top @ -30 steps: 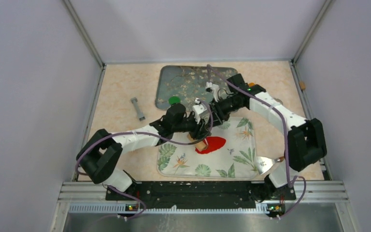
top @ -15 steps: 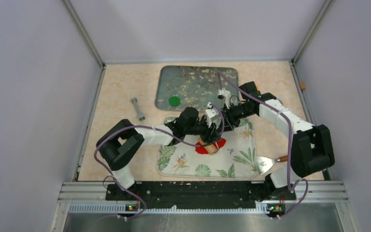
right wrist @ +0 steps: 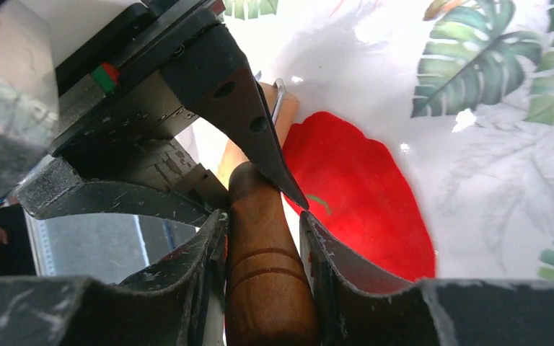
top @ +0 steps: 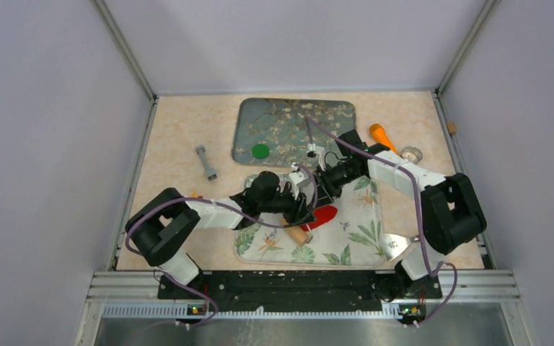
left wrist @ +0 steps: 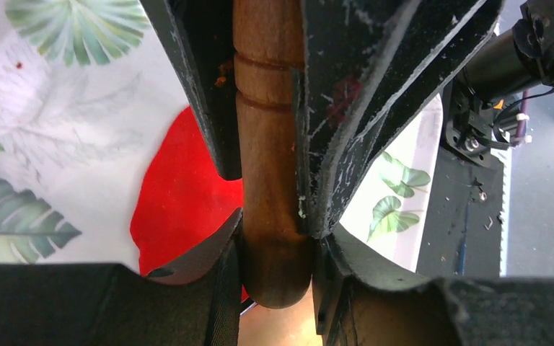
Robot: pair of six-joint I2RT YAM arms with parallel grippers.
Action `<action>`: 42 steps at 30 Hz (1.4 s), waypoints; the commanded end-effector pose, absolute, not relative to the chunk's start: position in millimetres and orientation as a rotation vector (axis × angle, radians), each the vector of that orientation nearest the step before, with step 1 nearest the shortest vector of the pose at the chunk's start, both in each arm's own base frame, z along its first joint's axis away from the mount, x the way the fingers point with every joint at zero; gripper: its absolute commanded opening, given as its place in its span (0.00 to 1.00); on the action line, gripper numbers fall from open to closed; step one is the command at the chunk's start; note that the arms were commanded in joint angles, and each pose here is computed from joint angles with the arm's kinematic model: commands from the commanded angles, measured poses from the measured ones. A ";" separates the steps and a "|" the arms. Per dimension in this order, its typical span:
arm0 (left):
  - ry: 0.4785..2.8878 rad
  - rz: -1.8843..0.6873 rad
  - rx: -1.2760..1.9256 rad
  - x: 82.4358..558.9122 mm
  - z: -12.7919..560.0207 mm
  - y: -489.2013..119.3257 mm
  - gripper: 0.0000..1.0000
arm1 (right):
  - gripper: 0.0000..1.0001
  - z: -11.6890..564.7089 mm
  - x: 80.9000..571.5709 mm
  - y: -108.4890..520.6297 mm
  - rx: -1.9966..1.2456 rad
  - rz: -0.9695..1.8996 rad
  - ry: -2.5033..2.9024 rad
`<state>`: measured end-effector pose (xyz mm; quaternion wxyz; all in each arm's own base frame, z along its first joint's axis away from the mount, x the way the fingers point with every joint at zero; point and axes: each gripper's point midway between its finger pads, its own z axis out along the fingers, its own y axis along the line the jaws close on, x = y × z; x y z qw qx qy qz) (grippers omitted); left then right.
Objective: Roll out the dumpling wrappers from the dough
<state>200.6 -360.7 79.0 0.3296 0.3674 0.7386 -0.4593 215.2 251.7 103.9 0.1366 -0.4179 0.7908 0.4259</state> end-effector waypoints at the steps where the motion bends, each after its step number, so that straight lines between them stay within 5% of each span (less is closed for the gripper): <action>1: 2.103 -1.065 0.852 212.1 50.7 -327.7 0.00 | 0.00 52.3 214.8 238.9 -1.346 0.961 2.410; 9: 1.790 -1.053 0.993 229.0 143.8 -340.5 0.00 | 0.00 140.2 249.8 252.3 -1.240 1.005 2.279; 15: 1.759 -1.124 0.925 263.4 159.8 -380.8 0.00 | 0.00 141.1 283.9 198.1 -1.005 0.934 2.403; 24: 1.844 -1.138 0.903 278.9 116.3 -400.6 0.00 | 0.00 114.6 285.3 177.8 -0.906 0.931 2.462; 33: 2.089 -1.108 0.845 233.6 48.7 -349.0 0.00 | 0.00 53.0 240.6 203.2 -1.013 0.939 2.574; 42: 2.072 -1.081 0.818 238.3 74.9 -321.0 0.00 | 0.00 76.6 251.6 246.5 -1.060 1.054 2.523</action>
